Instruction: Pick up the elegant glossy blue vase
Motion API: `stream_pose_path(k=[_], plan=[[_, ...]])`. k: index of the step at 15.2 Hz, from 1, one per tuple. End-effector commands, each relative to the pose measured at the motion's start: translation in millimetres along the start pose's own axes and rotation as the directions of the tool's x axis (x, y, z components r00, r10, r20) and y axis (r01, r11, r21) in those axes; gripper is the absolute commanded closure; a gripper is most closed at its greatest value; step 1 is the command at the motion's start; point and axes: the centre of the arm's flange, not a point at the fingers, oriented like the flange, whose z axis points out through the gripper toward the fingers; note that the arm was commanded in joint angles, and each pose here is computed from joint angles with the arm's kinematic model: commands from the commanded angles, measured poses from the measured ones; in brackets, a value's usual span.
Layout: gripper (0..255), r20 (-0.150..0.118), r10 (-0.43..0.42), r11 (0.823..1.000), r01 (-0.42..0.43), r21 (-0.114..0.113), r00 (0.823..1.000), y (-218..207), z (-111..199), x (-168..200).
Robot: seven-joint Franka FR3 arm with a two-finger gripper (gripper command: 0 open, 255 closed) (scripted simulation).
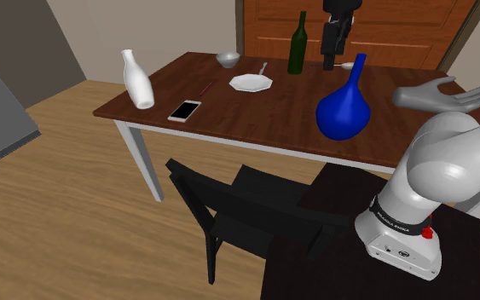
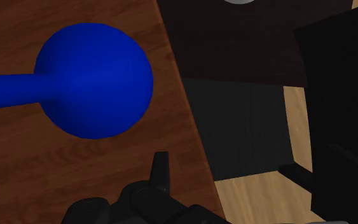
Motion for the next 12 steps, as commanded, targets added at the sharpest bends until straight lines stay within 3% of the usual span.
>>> stream_pose_path(k=[1,12], plan=[[0,0.000,0.000,1.000,0.000,0.000,1.000,0.0,0.0,0.0],[0,0.024,-0.047,0.996,0.045,0.077,0.999,151.7,22.5,-27.2]])
